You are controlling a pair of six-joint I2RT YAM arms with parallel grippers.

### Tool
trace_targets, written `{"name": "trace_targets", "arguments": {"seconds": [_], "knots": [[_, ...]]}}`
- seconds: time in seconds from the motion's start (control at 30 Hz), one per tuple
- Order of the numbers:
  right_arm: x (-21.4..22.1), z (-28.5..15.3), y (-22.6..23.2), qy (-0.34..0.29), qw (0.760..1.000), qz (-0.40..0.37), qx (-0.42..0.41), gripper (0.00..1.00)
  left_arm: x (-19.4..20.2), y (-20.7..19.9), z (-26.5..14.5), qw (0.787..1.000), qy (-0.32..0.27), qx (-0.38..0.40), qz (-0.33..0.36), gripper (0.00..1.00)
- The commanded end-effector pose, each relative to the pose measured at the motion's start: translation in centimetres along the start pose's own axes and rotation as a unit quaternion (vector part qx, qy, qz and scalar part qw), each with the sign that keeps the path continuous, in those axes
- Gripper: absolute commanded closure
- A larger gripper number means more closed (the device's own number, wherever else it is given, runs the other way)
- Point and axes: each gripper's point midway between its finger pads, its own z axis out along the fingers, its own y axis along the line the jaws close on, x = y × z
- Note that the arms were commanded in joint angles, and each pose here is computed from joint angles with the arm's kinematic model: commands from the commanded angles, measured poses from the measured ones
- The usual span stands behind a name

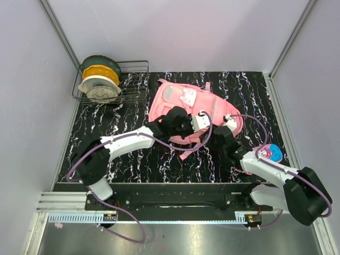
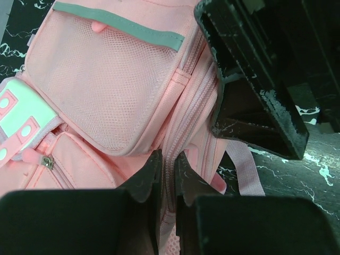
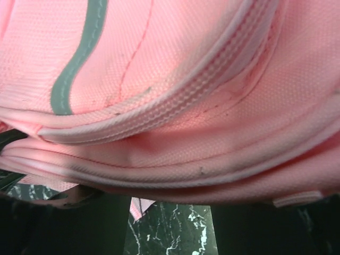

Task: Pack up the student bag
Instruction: Zip the student bag at the center of the board.

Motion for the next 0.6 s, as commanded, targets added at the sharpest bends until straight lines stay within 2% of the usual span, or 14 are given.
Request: {"name": "trace_targets", "arguments": {"seconds": [0.0, 0.07, 0.1, 0.13, 0.43, 0.57], "knots": [[-3.3, 0.8, 1.6, -0.068, 0.997, -0.034, -0.012, 0.44, -4.6, 1.1, -2.0, 0.998, -0.064, -0.013, -0.011, 1.0], [-2.9, 0.7, 2.3, -0.056, 0.997, -0.04, -0.027, 0.55, -4.9, 1.3, -2.2, 0.997, -0.068, -0.016, -0.012, 1.0], [-2.8, 0.6, 2.5, -0.052, 0.997, -0.037, -0.034, 0.55, -4.9, 1.3, -2.3, 0.997, -0.069, -0.015, -0.012, 1.0], [-2.4, 0.6, 2.6, -0.049, 0.997, -0.033, -0.044, 0.5, -5.2, 1.3, -2.5, 0.997, -0.073, -0.015, -0.012, 1.0], [-0.4, 1.3, 3.6, -0.01, 0.996, -0.042, -0.079, 0.42, -5.9, 1.5, -3.0, 0.996, -0.084, -0.016, -0.012, 1.0], [-0.1, 1.6, 3.2, -0.007, 0.997, -0.039, -0.072, 0.55, -6.1, 1.5, -3.1, 0.996, -0.086, -0.019, -0.01, 1.0]]}}
